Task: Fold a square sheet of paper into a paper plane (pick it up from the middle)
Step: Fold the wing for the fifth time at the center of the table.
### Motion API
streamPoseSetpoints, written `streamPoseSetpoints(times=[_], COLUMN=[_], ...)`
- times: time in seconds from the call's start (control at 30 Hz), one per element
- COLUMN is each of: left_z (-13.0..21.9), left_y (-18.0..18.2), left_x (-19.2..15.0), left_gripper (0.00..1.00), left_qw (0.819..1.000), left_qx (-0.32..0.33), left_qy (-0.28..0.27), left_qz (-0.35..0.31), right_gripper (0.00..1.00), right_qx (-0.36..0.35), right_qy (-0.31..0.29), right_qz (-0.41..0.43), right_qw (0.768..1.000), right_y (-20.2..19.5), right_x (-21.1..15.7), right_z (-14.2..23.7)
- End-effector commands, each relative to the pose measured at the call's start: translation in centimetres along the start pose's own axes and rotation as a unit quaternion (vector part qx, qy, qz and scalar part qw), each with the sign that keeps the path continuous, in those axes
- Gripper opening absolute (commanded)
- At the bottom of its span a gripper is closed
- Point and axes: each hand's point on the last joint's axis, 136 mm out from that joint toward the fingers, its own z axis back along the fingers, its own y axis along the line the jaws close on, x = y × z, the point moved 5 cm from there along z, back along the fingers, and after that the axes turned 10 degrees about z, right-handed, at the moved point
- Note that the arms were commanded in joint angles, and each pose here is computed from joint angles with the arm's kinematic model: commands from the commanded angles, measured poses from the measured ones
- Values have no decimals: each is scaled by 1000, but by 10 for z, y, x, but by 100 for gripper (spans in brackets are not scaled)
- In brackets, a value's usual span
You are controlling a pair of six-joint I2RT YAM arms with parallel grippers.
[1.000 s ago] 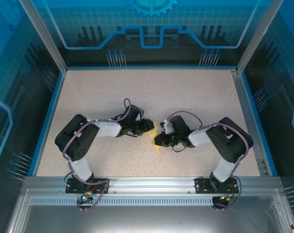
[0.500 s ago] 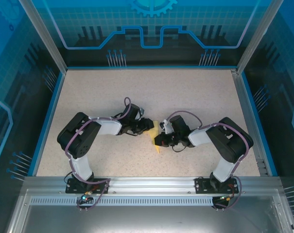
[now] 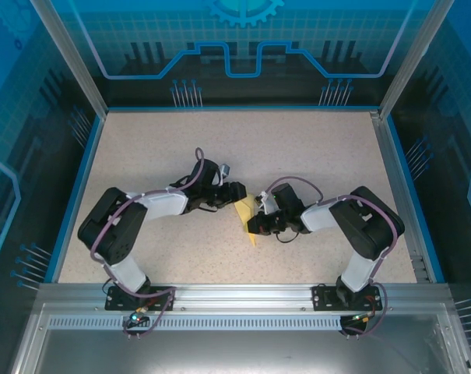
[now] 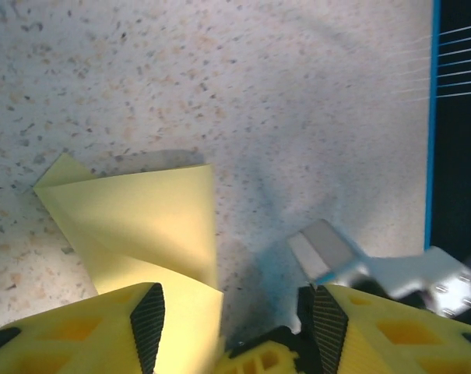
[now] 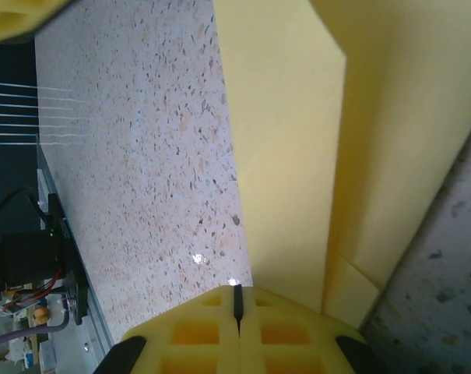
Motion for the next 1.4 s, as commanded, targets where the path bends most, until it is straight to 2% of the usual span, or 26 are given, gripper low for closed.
streamPoseSetpoints(times=[0.0, 0.3, 0.77, 1.03, 1.37], left_z=[9, -10, -32, -34, -31], left_y=[11, 12, 20, 41, 53], left_x=[-3, -8, 12, 17, 24], left_gripper=[55, 51, 51, 47, 48], left_qw=[1000, 999, 1000, 997, 996], left_qx=[16, -9, 24, 66, 83], left_qy=[-3, 47, 19, 11, 4], left_qz=[-5, -6, 7, 24, 20], right_gripper=[0, 0, 0, 0, 0], right_qx=[-85, -77, -66, -68, -63], right_qy=[96, 98, 116, 122, 123], right_qz=[-85, -84, -76, -78, -77], right_qw=[988, 989, 988, 987, 987], right_y=[-45, -45, -43, -46, -49], right_x=[-56, -52, -59, -62, -64], right_z=[0, -2, 0, 5, 12])
